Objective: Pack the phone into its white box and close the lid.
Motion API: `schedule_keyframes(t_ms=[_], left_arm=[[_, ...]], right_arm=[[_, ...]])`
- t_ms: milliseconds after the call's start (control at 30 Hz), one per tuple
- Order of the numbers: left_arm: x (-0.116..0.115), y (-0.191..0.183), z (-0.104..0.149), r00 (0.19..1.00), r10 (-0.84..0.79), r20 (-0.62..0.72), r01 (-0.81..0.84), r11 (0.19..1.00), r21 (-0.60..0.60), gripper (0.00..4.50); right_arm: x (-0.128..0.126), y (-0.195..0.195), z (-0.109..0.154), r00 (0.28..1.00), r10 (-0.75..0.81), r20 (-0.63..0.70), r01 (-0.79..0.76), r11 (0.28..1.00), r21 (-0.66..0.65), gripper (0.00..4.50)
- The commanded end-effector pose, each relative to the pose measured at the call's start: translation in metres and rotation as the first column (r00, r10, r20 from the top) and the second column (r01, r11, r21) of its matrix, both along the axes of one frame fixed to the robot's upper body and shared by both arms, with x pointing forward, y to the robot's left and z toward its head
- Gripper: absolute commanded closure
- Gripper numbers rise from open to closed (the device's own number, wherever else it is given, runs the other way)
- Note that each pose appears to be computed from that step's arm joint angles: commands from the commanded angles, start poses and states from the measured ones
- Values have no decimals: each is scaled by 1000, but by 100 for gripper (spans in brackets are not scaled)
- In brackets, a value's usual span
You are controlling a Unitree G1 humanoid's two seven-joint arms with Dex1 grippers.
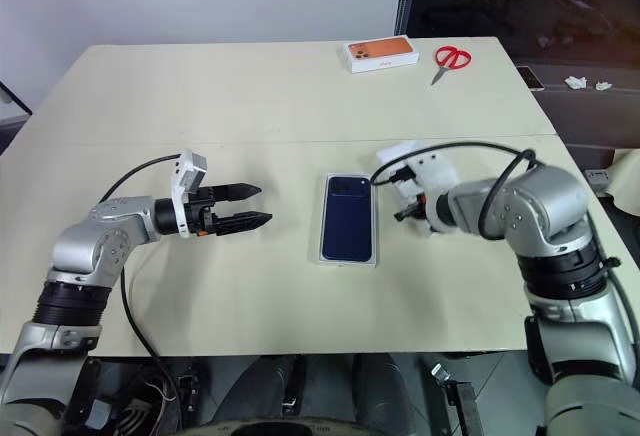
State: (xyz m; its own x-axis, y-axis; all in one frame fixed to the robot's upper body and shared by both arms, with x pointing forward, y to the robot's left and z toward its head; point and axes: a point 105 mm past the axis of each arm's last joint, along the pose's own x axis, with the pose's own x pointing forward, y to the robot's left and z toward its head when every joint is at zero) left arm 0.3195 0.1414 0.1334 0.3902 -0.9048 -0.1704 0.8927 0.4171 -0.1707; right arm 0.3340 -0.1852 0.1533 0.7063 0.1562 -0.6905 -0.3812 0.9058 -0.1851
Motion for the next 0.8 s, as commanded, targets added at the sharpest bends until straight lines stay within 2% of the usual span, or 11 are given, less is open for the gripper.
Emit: schedule_keyframes(t_ms=[33, 100, 133, 267, 333, 400, 500, 567, 600, 700, 800], left_arm=[[1, 0, 11, 999, -9, 36, 9, 1000, -6, 0], [2, 0, 11, 999, -7, 38, 7, 1000, -6, 0], [2, 1, 12, 999, -6, 39, 6, 1000, -7, 0], [3, 1, 13, 999, -5, 42, 6, 1000, -9, 0], [4, 1, 14, 999, -4, 42, 4, 1000, -10, 0], [6, 0, 17, 1000, 4, 28, -3, 999, -34, 0], [7, -1, 19, 999, 8, 36, -7, 999, -44, 0], [9, 0, 20, 999, 20, 42, -18, 999, -44, 0], [9, 0, 21, 999, 23, 41, -21, 999, -46, 0], [10, 2, 25, 999, 31, 33, -28, 997, -76, 0], [9, 6, 32, 999, 40, 30, -37, 994, -107, 0]], right_arm=[[17, 4, 32, 987, 14, 161, -23, 998, 57, 442], [17, 15, 39, 982, 46, 181, -75, 985, 156, 442], [18, 27, 48, 975, 62, 214, -118, 959, 257, 442], [6, 63, 76, 937, 135, 321, -302, 776, 554, 442], [1, 72, 82, 913, 146, 382, -360, 728, 584, 442], [-16, 91, 89, 848, 218, 483, -498, 641, 584, 442], [-20, 96, 76, 858, 224, 462, -484, 652, 583, 442], [-34, 106, 64, 884, 295, 363, -466, 486, 739, 442], [-39, 109, 60, 890, 318, 328, -443, 427, 788, 442], [-49, 117, 49, 894, 367, 259, -385, 329, 862, 442], [-52, 128, 52, 912, 352, 212, -268, 119, 956, 442]])
